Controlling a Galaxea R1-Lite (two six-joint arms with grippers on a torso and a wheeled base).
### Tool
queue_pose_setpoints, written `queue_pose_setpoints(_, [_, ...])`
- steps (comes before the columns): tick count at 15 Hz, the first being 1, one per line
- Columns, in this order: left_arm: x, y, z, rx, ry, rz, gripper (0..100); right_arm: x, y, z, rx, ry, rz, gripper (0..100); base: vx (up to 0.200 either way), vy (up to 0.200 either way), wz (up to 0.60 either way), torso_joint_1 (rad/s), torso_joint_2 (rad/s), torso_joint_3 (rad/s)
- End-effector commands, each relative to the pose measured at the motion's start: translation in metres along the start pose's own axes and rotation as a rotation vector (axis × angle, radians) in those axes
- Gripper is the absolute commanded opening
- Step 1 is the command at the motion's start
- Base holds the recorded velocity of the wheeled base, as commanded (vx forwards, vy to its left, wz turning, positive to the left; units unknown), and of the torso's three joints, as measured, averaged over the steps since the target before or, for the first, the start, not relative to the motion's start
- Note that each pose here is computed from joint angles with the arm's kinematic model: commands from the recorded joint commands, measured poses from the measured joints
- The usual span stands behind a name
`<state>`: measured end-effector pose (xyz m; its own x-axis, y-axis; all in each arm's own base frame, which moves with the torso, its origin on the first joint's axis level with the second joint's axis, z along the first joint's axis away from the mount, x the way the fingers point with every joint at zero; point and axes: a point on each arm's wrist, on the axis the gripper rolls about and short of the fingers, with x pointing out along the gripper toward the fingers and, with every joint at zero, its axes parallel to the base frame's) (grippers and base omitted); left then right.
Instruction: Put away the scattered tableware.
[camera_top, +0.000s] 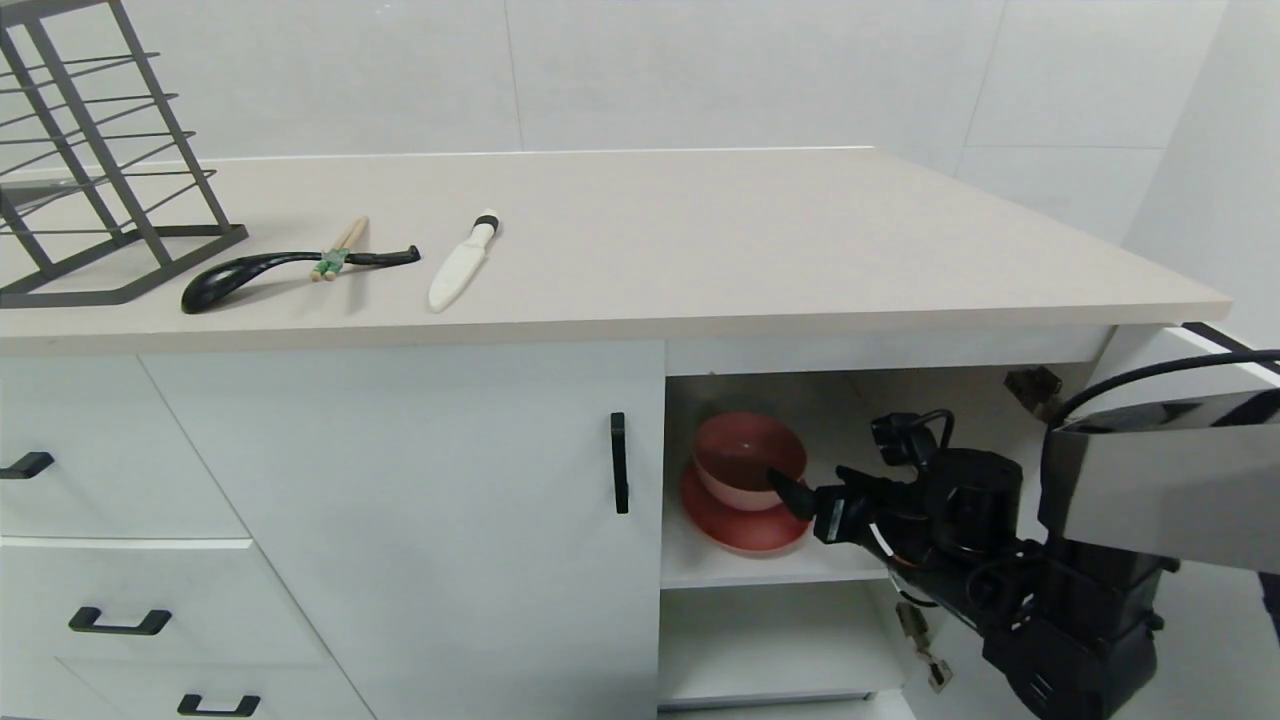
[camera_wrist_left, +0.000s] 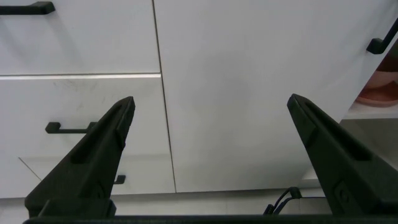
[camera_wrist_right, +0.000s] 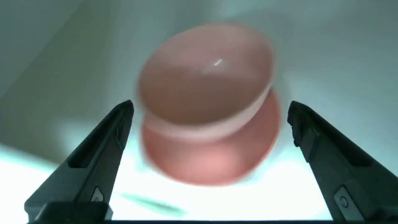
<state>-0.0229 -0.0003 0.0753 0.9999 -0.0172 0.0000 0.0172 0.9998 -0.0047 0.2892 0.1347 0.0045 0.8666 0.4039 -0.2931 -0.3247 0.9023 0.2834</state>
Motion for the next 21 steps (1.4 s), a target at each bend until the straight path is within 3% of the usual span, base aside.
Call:
queue_pose_setpoints(1, [0.0, 0.0, 0.0, 0.0, 0.002, 0.0, 100, -0.027, 0.017, 0.012, -0.014, -0.009, 0.047, 100, 0.0, 0.0, 0.0, 0.0, 0.0, 0.0])
queue_pose_setpoints(3, [0.0, 0.0, 0.0, -0.001, 0.002, 0.0, 100, -0.057, 0.03, 0.015, -0.027, 0.008, 0.086, 100, 0.0, 0.0, 0.0, 0.0, 0.0, 0.0])
queue_pose_setpoints(11, [0.0, 0.0, 0.0, 0.0, 0.002, 0.0, 100, -0.134, 0.03, 0.03, -0.067, -0.033, 0.107, 100, 0.0, 0.0, 0.0, 0.0, 0.0, 0.0])
queue_pose_setpoints(13, [0.0, 0.0, 0.0, 0.0, 0.002, 0.0, 100, -0.145, 0.032, 0.042, -0.069, -0.103, 0.12, 100, 0.0, 0.0, 0.0, 0.0, 0.0, 0.0])
queue_pose_setpoints(21, [0.0, 0.0, 0.0, 0.002, 0.002, 0.0, 100, -0.17, 0.035, 0.064, -0.138, -0.241, 0.152, 100, 0.0, 0.0, 0.0, 0.0, 0.0, 0.0])
